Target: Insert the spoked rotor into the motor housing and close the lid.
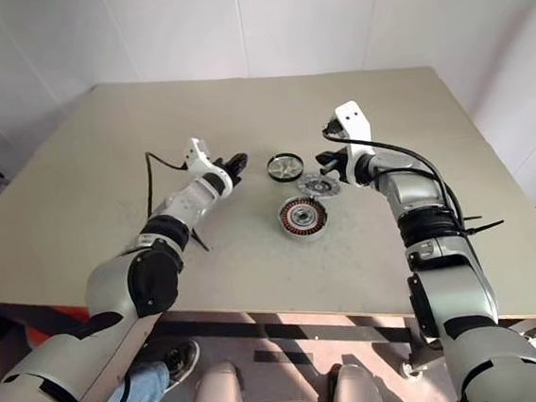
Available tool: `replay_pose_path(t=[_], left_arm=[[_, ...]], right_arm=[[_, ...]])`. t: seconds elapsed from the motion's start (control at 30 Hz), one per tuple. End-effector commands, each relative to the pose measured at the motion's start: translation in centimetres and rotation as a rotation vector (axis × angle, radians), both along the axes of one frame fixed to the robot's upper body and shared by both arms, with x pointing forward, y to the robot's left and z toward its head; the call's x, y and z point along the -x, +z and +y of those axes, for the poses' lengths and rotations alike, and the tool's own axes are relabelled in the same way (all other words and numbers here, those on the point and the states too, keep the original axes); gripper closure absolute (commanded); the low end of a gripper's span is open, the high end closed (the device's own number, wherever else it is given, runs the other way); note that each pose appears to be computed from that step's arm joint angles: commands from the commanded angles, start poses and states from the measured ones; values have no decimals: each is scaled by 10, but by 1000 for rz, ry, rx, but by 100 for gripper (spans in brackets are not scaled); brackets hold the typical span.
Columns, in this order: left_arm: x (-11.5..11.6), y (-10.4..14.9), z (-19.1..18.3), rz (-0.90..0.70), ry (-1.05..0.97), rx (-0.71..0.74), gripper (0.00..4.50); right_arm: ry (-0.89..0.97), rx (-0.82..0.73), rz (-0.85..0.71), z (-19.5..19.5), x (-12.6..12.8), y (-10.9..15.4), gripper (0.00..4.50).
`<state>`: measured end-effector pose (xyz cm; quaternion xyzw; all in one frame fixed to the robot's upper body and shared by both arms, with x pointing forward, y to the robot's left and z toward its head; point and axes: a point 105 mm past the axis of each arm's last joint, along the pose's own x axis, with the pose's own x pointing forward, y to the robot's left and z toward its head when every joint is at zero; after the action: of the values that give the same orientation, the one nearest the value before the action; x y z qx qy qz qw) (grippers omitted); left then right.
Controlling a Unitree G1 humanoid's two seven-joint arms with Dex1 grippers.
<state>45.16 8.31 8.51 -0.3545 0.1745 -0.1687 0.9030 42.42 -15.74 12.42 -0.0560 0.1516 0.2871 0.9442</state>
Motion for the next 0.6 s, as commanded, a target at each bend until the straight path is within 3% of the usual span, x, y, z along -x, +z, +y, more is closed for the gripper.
replay_pose_path(t=[0.03,0.37,0.57,0.6], left_arm=[[-6,23,15,-123,-11,-70,363],[3,34,33,-264,-63,-251,363],[16,33,28,-282,-137,-213,363],[18,31,26,-280,-146,-221,345]], right_arm=[[-37,-5,-75,-12,-6,25,450],[-92,3,-88,-34,-4,30,450],[-125,3,-83,-47,5,27,450],[-132,3,-82,-49,6,27,450]])
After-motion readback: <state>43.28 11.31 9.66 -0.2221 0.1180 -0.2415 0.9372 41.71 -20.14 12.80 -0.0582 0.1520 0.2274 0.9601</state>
